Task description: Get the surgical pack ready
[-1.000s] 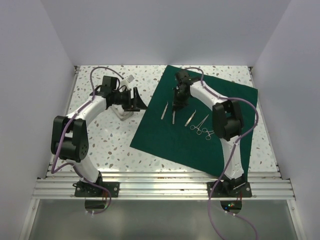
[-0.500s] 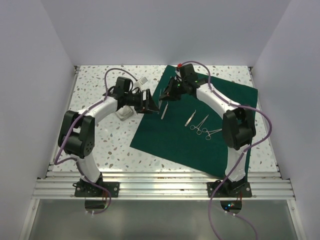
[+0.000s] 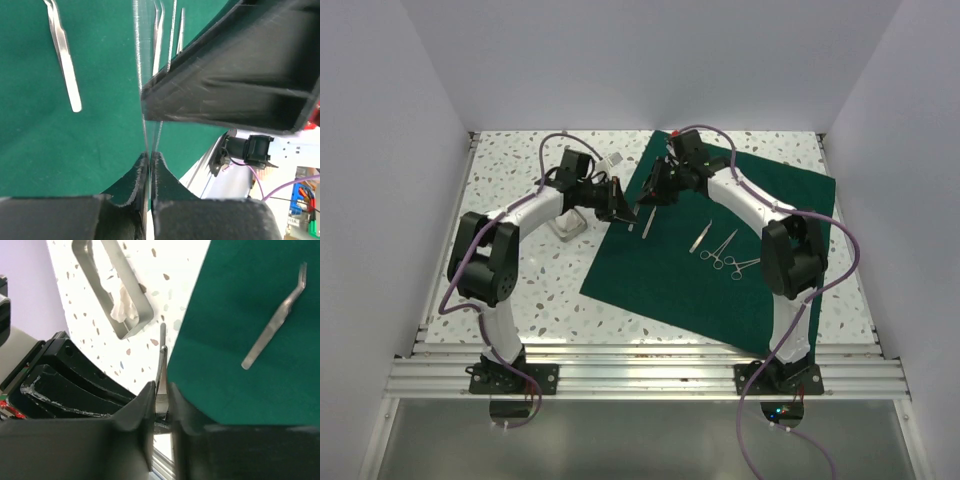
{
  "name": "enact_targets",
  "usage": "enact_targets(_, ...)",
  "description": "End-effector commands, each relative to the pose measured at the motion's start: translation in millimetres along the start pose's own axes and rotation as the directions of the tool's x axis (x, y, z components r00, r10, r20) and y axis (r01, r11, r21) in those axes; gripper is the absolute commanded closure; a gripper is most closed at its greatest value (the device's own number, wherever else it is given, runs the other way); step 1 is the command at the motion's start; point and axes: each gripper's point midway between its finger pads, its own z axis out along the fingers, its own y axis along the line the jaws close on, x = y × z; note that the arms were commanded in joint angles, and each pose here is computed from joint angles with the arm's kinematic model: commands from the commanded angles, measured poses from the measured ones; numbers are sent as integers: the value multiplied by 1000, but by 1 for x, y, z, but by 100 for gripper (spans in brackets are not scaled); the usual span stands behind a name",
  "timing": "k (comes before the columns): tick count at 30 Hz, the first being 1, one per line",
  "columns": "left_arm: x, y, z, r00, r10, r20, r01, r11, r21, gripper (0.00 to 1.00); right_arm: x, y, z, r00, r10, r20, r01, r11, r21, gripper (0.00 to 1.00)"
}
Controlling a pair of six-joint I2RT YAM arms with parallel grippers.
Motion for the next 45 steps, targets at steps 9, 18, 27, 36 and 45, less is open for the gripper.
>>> enact_targets(9, -42, 121, -99, 962, -129, 240, 238, 827, -510, 100, -55, -72, -84, 990, -63, 128, 5, 912, 409, 32)
enact_targets(18, -36, 161, -127, 882, -252, 397, 462, 627, -628, 100, -38, -98, -75, 998, -1, 63, -24, 915, 402, 31)
enact_targets(27, -39, 176, -134, 827, -300, 476, 556, 566, -609, 100, -30, -104, -68, 1000, 3, 30, -14, 919, 394, 31)
enact_targets(36, -48, 181, -110, 831, -353, 430, 552, 615, -562, 89, -25, -105, -58, 1000, 16, 0, -15, 926, 376, 31)
enact_targets(45, -40, 171, -116, 846, -335, 415, 528, 635, -564, 51, -19, -99, -21, 997, 71, -13, -62, 935, 349, 31)
